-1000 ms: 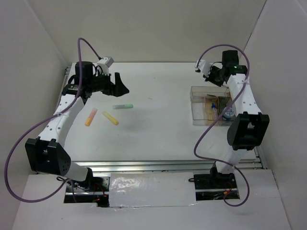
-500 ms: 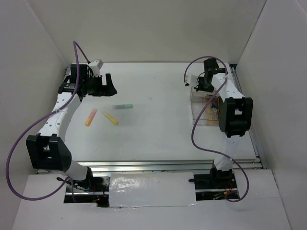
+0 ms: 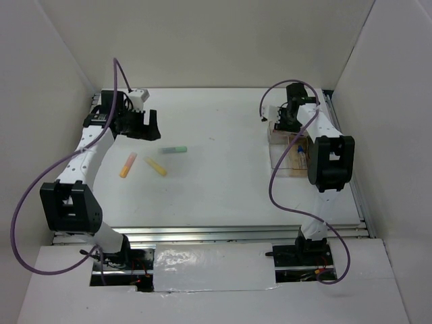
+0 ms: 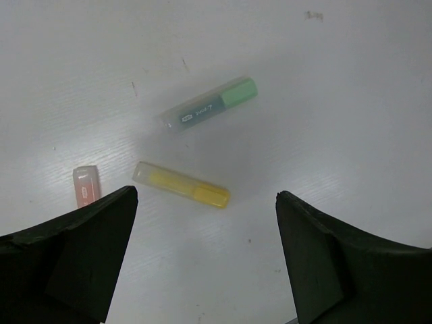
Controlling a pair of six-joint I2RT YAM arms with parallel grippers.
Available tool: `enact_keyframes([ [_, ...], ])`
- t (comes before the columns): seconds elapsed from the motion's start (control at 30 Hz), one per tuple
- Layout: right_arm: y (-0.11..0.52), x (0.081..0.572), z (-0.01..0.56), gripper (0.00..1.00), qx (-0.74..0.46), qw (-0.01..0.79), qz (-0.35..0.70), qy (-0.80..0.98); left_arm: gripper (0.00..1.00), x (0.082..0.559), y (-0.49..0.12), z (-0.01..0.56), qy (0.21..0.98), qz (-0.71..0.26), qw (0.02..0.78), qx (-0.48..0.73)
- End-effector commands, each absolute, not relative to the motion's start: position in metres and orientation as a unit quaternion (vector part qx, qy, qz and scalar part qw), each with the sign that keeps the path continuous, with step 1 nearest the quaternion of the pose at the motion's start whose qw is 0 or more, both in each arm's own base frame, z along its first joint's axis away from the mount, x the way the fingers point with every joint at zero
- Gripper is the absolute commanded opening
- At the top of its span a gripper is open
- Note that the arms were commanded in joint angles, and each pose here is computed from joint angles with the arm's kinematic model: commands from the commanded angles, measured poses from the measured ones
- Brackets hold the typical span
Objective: Sort the stationery into containers
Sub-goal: Place the stationery in the storage box, then pick up the stationery from the center of the board.
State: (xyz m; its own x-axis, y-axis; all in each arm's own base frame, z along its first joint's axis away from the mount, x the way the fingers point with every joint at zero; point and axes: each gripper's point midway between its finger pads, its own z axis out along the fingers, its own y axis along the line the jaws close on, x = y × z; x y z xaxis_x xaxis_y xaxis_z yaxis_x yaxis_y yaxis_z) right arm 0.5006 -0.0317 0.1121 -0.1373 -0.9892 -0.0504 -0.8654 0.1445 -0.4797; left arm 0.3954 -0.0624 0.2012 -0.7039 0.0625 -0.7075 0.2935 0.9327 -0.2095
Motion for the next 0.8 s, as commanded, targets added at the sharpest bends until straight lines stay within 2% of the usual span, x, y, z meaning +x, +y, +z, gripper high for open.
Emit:
enact_keyframes([
  [0.0,-0.021,0.499,0.137,0.54,-0.626,0.212,-0.175,0.729,0.95,0.405,-0.062,0.193,0.909,-0.151,0.351,0.165],
  [0.2,0.017,0.475,0.208,0.54,-0.571,0.327,-0.107,0.746,0.87,0.417,-0.057,0.154,0.916,-0.144,0.292,0.235],
  [0.37,0.052,0.423,0.275,0.54,-0.49,0.426,-0.006,0.761,0.82,0.434,-0.077,0.123,0.898,-0.158,0.241,0.332],
  [0.57,0.072,0.358,0.305,0.57,-0.376,0.476,0.131,0.784,0.78,0.453,-0.105,0.093,0.882,-0.152,0.213,0.393],
  [0.77,0.077,0.319,0.32,0.66,-0.282,0.507,0.209,0.787,0.77,0.448,-0.123,0.058,0.875,-0.121,0.162,0.44],
])
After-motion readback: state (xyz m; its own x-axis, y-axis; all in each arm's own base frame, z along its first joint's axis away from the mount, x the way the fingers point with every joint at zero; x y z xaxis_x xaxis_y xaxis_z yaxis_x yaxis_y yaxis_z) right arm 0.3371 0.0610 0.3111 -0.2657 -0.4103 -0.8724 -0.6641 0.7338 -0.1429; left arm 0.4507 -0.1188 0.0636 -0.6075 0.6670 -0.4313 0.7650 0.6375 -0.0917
